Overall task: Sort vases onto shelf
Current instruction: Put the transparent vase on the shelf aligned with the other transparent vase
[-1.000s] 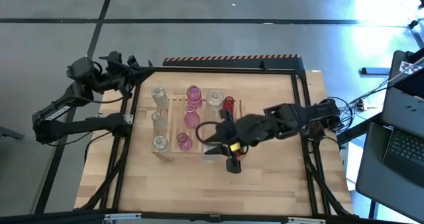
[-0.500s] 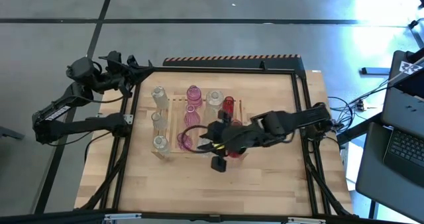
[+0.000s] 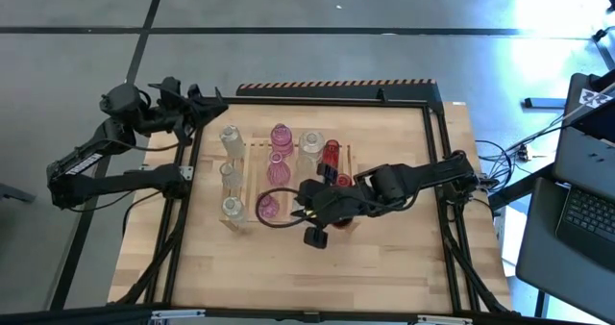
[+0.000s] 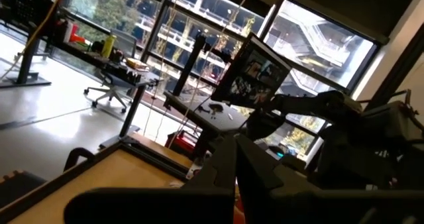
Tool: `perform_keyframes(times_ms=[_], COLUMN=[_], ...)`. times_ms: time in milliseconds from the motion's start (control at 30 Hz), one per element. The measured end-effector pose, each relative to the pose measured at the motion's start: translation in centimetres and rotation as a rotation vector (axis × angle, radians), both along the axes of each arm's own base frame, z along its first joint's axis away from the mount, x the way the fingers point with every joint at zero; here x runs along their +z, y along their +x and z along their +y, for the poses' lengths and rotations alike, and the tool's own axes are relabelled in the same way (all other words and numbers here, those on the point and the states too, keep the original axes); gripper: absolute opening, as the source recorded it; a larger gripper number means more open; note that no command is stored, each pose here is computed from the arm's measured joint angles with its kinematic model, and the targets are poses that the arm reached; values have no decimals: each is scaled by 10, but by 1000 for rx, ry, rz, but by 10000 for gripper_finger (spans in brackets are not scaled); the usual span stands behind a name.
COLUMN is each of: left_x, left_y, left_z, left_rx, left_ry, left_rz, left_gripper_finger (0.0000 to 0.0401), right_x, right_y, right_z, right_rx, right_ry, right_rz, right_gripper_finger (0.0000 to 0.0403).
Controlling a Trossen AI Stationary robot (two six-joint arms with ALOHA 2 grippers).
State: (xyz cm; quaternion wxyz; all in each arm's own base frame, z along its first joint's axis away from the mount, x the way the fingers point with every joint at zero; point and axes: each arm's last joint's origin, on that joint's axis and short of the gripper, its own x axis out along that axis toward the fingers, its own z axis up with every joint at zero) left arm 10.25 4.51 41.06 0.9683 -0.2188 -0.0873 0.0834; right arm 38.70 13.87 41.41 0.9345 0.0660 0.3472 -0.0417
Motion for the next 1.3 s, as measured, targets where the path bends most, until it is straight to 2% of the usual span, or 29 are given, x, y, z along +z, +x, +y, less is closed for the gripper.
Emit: perform_keyframes(times_ms=[233, 333, 600, 1300], left_x=[0, 0, 0, -1], left_y=[0, 0, 0, 0], left_z=[0, 0, 0, 0], left_rx=[-6, -6, -5, -5], left_ry=[-1, -2, -2, -19], left_rz=[1, 1, 1, 2], left_gripper_finger=[0, 0, 0, 0], right_x=[-26, -35, -44, -55], right_y=[6, 12, 18, 30], right_z=[0, -4, -20, -27], right_rx=[9, 11, -24, -27], right_ry=[-24, -17, -49, -28], right_rz=[93, 89, 120, 112], right_gripper_finger=[65, 65, 65, 65])
